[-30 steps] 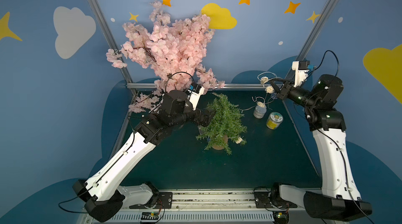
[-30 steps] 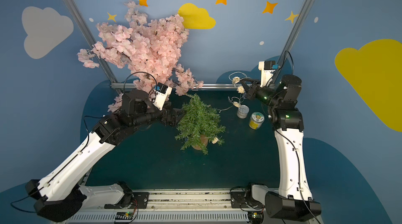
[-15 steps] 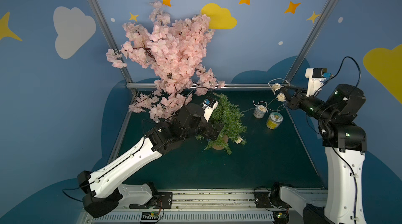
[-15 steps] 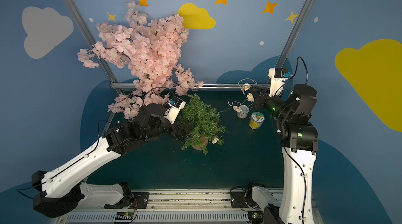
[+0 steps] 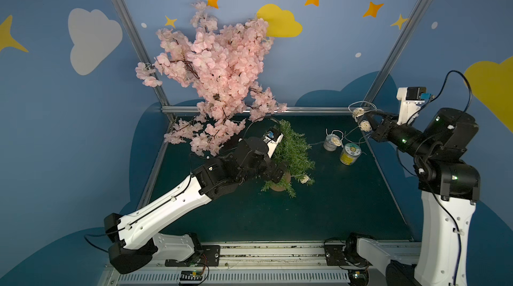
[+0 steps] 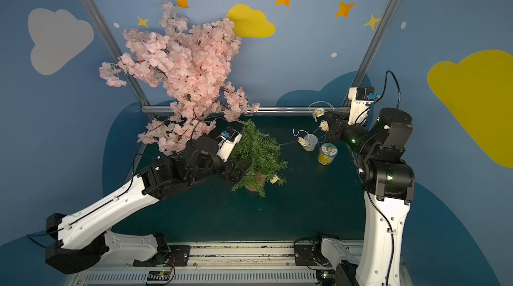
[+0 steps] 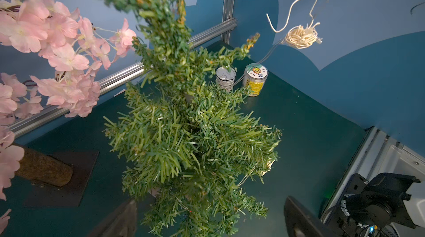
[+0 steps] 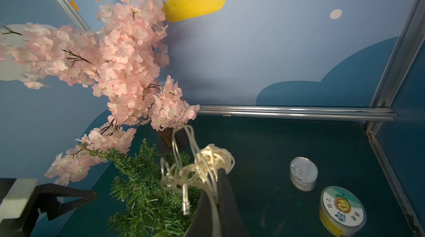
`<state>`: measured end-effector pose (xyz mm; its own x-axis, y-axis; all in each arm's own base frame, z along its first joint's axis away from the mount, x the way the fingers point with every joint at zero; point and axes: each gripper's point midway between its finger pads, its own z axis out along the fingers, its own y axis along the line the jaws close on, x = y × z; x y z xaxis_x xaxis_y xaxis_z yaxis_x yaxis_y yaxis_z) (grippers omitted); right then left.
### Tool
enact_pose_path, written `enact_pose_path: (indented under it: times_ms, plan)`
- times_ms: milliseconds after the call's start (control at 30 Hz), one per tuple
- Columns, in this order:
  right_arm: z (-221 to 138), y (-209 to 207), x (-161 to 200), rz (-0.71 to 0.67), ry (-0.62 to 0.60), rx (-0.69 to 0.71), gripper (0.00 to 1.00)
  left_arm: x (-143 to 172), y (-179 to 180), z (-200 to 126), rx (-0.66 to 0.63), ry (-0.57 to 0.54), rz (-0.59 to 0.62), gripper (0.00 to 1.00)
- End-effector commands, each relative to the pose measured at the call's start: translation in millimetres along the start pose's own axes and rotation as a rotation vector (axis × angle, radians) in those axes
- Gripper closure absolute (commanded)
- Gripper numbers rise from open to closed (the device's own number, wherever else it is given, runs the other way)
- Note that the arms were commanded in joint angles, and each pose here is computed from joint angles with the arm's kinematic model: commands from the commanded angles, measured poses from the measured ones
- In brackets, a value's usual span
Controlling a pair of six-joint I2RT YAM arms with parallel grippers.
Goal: Remove string lights from the small christmas tree
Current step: Remove the light string from the Christmas tree.
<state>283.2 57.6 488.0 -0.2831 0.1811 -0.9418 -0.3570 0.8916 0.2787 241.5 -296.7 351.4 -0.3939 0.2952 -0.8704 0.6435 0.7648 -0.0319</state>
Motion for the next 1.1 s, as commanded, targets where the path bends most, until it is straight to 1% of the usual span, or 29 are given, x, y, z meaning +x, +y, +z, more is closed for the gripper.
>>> enact_pose_path:
  times_ms: [0, 100, 200, 367, 567, 667, 833, 1000, 1067]
  plan:
    - [6, -27, 19, 0.033, 0.063, 0.115, 1.00, 1, 3, 2, -0.021, 0.003, -0.005, 0.00]
    - [0, -49, 23, 0.035, 0.092, 0.232, 1.00, 3, 7, 2, -0.046, 0.011, -0.003, 0.01]
    - [-12, -59, 18, 0.029, 0.077, 0.310, 1.00, 8, 12, 7, -0.082, 0.031, 0.002, 0.01]
    - [-31, -63, 6, 0.009, 0.036, 0.396, 1.00, 11, 16, 13, -0.114, 0.042, -0.003, 0.01]
    - [-57, -56, -12, -0.027, -0.030, 0.452, 1.00, 10, 17, 16, -0.126, 0.046, -0.001, 0.01]
    - [-64, -50, -19, -0.035, -0.055, 0.447, 1.00, 10, 17, 19, -0.128, 0.049, 0.000, 0.01]
    - [-74, -31, -26, -0.032, -0.086, 0.389, 1.00, 10, 16, 21, -0.130, 0.051, -0.007, 0.01]
    - [-104, -6, -44, -0.060, -0.162, 0.366, 1.00, 7, 15, 22, -0.123, 0.046, -0.004, 0.01]
    - [-110, 6, -50, -0.064, -0.179, 0.330, 1.00, 4, 11, 25, -0.103, 0.039, 0.006, 0.01]
